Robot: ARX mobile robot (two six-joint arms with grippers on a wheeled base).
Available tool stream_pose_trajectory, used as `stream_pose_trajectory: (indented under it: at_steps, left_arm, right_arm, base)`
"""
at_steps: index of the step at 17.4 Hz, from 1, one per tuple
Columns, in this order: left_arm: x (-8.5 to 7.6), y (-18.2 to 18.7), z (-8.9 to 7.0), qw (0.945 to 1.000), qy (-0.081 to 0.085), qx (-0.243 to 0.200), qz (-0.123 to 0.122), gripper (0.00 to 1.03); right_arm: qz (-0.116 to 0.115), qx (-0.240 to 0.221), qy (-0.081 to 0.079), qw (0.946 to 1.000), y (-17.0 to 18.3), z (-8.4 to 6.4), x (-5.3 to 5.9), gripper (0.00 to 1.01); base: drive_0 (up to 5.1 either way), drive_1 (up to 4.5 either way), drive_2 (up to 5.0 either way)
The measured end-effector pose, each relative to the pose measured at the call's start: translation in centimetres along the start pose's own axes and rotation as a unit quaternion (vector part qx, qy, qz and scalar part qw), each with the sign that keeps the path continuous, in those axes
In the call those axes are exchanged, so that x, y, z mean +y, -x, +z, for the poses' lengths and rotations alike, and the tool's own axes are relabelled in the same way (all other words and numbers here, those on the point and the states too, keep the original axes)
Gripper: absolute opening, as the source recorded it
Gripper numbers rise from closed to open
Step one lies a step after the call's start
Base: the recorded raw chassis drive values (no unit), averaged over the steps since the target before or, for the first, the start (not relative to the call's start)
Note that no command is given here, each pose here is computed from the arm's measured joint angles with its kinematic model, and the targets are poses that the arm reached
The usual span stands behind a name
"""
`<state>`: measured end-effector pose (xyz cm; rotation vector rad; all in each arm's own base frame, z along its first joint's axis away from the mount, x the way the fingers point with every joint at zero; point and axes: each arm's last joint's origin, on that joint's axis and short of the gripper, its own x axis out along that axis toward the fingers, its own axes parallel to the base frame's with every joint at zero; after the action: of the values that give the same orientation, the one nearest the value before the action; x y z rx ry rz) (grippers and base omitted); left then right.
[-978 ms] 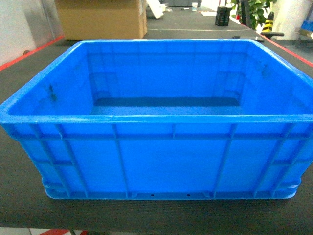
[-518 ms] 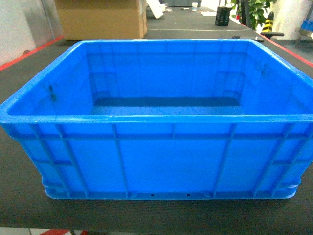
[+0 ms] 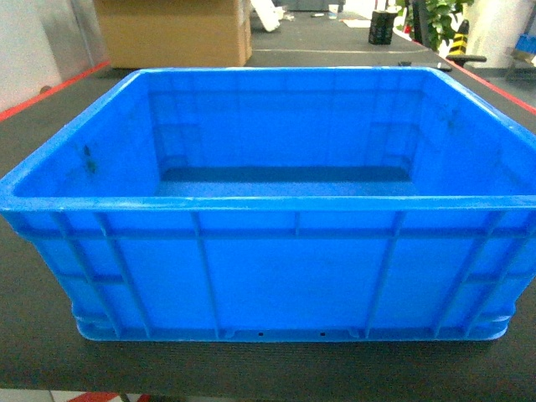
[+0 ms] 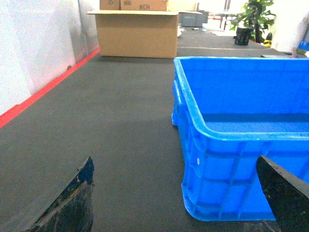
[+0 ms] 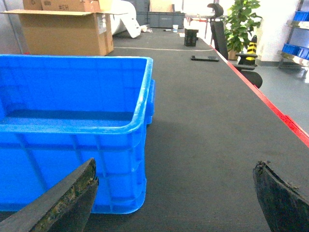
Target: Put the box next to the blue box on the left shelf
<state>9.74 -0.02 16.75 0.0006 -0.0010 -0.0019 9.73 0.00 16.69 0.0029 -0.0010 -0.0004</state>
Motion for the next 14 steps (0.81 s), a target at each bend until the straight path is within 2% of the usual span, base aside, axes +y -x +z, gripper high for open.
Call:
stream_pose_trajectory:
  at_steps: [8,9,10,12,13,14]
  left_arm:
    - [0.0,0.0,0.0,1.0,0.0,0.0,0.0,0.98]
    - [-0.02,-0.02,-0.11,0.9999,0.0,0.007,0.008,0.98]
    - [-0.15,-0.06,-0.37,0.9988,0.0,0.028,0.039,0.98]
    - [-0.17,-0.27,-0.41,0.9927,-0.003,0.037,0.115,0.98]
    - [-0.04,-0.3,-0.31,0.9905,-0.002,0.033,0.133,0.98]
    - [-0.12,-0.37,-0.3,0.9906,-0.002,0.033,0.133,0.98]
  right_arm:
    - [0.0,0.0,0.0,1.0,0.0,0.0,0.0,0.98]
    - [0.0,0.0,0.0,1.0,0.0,0.0,0.0,0.98]
    - [0.0,0.0,0.0,1.0,0.0,0.0,0.0,0.98]
    - [-0.001,0.002,0.0,1.0,-0.01,-0.02,0.01,0.98]
    - [-0.065,0.034,0.003,0.9973,-0.17,-0.37,0.25,0.98]
    - [-0.099,0.056,0.014,0.9934,-0.35,-0.72,0.67,0.98]
  base:
    - [0.0,0.0,0.0]
    - [0.0,0.0,0.0]
    - [0.0,0.0,0.0]
    - [0.0,0.0,0.0]
    - [0.0,0.0,0.0]
    - [0.0,0.0,0.0]
